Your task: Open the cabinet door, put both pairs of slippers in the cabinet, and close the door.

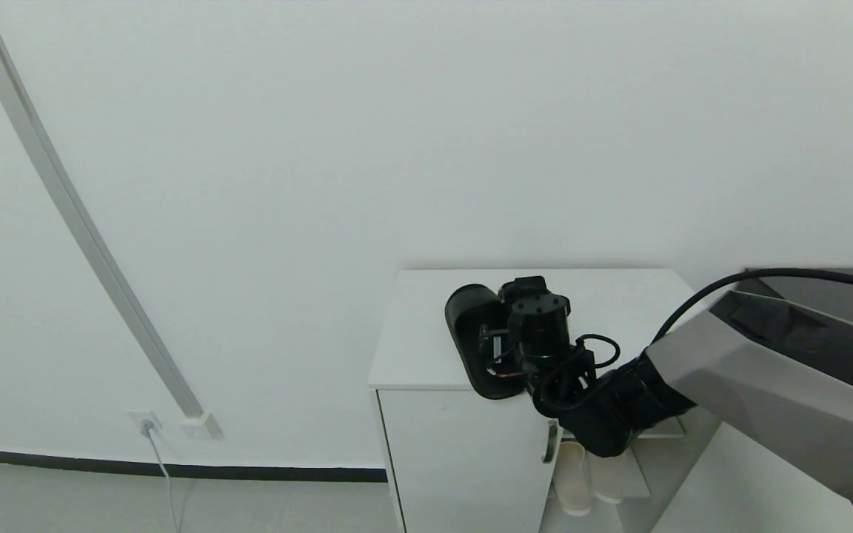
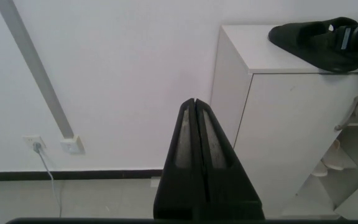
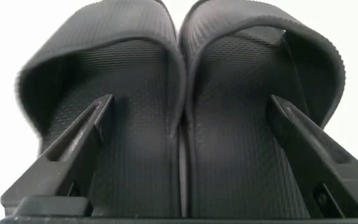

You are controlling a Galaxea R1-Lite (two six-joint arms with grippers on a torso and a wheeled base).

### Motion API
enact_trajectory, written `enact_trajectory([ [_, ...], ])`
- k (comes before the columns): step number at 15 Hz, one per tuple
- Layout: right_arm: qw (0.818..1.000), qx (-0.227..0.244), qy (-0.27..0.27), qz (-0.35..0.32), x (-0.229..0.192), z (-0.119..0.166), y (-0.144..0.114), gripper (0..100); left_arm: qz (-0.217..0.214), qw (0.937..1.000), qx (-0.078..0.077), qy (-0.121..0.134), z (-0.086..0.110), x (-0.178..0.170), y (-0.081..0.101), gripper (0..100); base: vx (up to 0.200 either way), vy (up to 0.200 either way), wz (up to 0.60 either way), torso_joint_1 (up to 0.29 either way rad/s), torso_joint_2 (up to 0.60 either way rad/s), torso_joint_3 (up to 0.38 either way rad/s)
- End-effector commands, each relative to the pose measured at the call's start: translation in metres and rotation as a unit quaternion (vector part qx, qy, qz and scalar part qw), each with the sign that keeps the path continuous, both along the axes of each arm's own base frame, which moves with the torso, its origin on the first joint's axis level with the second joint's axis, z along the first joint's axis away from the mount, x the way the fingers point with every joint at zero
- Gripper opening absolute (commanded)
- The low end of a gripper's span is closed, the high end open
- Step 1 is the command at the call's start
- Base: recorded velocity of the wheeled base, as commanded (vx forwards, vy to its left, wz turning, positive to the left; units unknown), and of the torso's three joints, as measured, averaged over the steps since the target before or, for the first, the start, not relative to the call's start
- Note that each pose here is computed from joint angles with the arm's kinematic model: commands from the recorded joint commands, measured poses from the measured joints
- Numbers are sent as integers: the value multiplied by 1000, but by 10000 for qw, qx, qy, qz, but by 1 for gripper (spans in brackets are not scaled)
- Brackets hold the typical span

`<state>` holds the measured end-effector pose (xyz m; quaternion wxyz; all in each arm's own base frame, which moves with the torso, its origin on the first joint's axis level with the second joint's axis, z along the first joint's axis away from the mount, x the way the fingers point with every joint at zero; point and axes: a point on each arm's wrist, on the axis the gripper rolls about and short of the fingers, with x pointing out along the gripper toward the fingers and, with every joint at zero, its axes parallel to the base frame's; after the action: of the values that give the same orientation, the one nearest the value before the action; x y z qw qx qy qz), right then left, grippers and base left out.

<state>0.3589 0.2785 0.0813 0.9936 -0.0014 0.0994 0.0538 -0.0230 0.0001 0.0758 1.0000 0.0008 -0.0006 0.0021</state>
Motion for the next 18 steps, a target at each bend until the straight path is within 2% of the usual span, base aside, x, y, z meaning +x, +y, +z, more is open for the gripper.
enact_trajectory([
  [1,10000,-32,38,-10,4,-7,0,100,2,10000,-1,6,0,0,0,0,0,0,0,0,0,0],
  [2,10000,-40,51,6,4,-8,1,0,2,10000,-1,14,0,0,0,0,0,0,0,0,0,0],
  [12,10000,30,-45,7,3,-5,1,0,2,10000,-1,14,0,0,0,0,0,0,0,0,0,0],
  [15,9997,51,-216,50,-3,14,-5,0,2,10000,-1,6,0,0,0,0,0,0,0,0,0,0],
  [18,9977,-20,-319,594,-30,40,-16,0,2,10000,-1,6,0,0,0,0,0,0,0,0,0,0],
])
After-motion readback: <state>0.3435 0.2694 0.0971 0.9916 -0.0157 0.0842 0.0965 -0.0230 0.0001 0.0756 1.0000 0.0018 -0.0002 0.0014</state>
